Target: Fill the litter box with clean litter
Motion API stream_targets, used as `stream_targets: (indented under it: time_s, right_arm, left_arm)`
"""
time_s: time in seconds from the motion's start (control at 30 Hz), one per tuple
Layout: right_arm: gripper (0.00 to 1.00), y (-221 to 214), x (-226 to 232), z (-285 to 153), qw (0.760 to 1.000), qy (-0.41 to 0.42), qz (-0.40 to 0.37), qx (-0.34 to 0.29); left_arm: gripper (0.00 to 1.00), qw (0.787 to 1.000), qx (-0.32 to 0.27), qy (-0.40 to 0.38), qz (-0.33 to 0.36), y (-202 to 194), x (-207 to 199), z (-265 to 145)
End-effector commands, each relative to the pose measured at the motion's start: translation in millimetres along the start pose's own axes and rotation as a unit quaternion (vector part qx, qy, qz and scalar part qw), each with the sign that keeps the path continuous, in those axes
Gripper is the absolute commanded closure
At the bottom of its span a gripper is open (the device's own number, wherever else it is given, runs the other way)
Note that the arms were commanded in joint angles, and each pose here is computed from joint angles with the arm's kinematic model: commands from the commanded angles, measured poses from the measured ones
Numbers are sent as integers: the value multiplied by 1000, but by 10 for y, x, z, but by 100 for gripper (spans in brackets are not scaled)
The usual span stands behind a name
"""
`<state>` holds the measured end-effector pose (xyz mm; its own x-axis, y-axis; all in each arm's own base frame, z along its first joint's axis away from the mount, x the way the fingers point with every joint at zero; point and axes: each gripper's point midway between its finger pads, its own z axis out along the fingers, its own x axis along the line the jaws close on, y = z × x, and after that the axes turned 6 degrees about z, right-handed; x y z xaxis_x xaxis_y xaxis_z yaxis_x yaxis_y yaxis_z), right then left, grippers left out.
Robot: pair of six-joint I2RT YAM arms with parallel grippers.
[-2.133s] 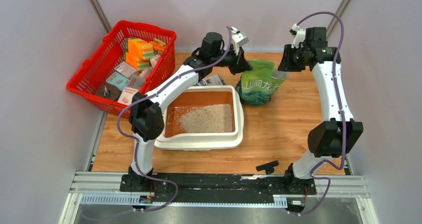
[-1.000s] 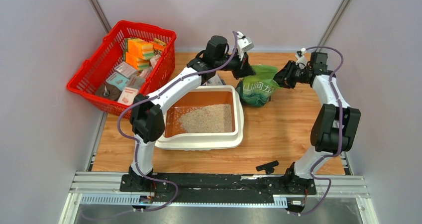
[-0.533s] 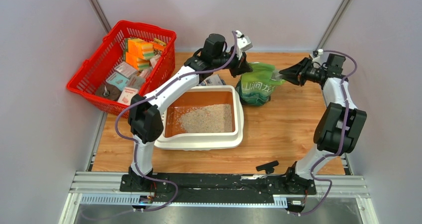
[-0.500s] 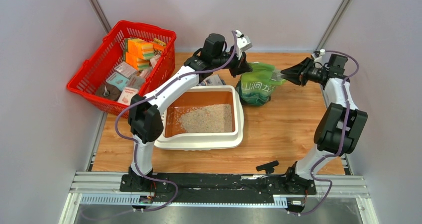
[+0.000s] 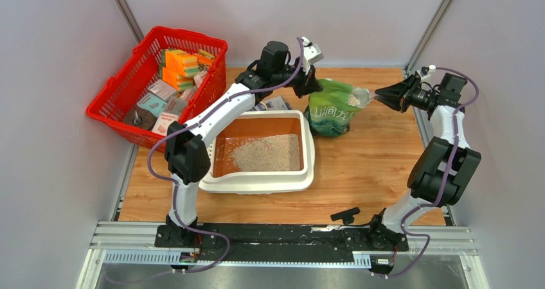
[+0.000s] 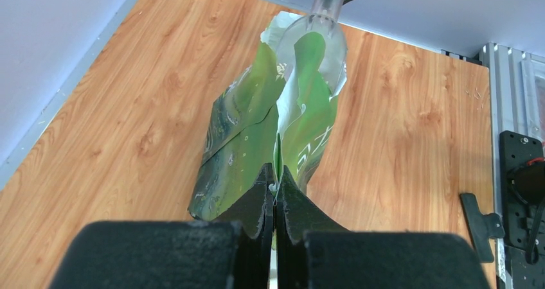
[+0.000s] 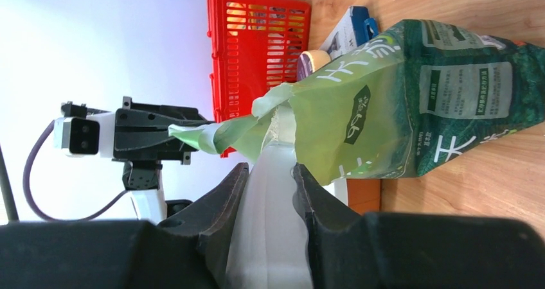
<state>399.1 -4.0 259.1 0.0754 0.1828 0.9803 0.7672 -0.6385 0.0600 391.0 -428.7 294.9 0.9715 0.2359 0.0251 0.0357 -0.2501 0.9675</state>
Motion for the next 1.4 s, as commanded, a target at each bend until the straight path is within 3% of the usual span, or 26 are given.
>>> stream_targets:
  time_s: [0.0,0.3,0.73,1.37]
  right_arm:
    - [100,-173,449,-156,997,58,-39,43]
    - [100,-17,337,-369,998,39,-38,-9]
    - [100,104,444,-521,998,39,-46,-34]
    - [100,26,516,-643,997,52,-36,-31]
  left_arm:
    - [100,997,-58,27,47,640,82,-334]
    - [100,996,-57,34,51,640,159,-340]
    - [100,997,-58,38,43,612,224,-296]
    - [100,996,-56,56,34,599,348,-231]
